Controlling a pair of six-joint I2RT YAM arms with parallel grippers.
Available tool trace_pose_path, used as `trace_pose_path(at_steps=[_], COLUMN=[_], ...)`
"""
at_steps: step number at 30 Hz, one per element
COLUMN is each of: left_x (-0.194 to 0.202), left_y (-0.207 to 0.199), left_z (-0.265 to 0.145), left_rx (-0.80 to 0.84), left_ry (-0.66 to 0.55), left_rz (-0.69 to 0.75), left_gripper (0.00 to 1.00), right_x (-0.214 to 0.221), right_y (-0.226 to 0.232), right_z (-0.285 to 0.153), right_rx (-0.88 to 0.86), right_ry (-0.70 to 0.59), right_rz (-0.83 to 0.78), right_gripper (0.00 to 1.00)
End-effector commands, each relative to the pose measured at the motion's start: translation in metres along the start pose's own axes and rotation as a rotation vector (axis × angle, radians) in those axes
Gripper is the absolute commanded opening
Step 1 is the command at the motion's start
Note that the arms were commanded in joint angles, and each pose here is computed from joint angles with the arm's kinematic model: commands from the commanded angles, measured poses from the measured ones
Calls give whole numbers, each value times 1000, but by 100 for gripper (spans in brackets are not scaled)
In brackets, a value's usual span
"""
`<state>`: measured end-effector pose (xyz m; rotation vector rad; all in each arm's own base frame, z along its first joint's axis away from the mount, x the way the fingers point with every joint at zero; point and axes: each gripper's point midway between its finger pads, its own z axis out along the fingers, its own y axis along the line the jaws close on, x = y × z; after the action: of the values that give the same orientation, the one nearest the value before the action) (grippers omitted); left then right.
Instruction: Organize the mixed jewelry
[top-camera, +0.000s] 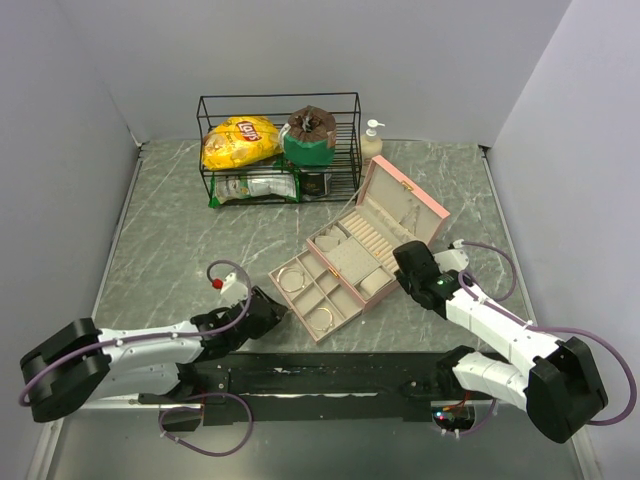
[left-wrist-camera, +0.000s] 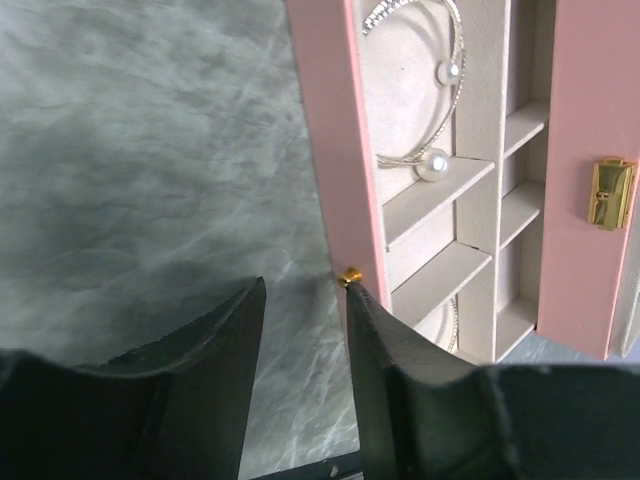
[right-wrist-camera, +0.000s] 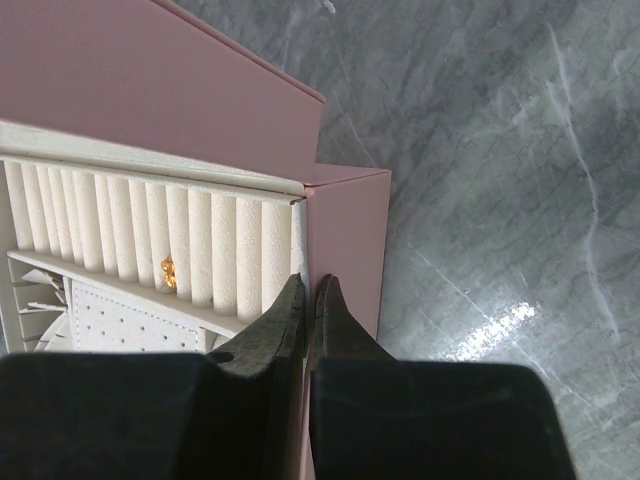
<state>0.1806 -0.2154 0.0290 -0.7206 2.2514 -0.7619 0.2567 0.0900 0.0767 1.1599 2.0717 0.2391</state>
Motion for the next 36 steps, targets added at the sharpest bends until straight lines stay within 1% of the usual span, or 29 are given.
trace_pose_path(at_steps=[1, 5, 10, 18, 21, 29, 36], left_x=[10, 13, 13, 8, 9, 18, 22], left_y=[-7, -14, -11, -14, -25, -42, -46], left_z=[6, 10, 10, 15, 20, 34, 36], left_rx=[0, 13, 14, 22, 42, 59, 69], left_ry=[40, 52, 49, 26, 47, 91, 108], left_rz=[28, 35, 25, 17, 12, 33, 37], left_gripper=[43, 41, 38, 31, 27, 25, 24], right_x=[18, 20, 20, 22, 22, 22, 21], right_y=[15, 17, 17, 16, 16, 18, 18], right_z=[-5, -6, -5, -3, -3, -5, -6], right_rx=[-49, -53, -53, -50, -50, -57, -60], right_ry=[94, 103, 102, 110, 110, 111, 110], right_rz=[34, 33, 34, 27, 27, 25, 27], right_gripper=[0, 0, 0, 0, 0, 0, 0])
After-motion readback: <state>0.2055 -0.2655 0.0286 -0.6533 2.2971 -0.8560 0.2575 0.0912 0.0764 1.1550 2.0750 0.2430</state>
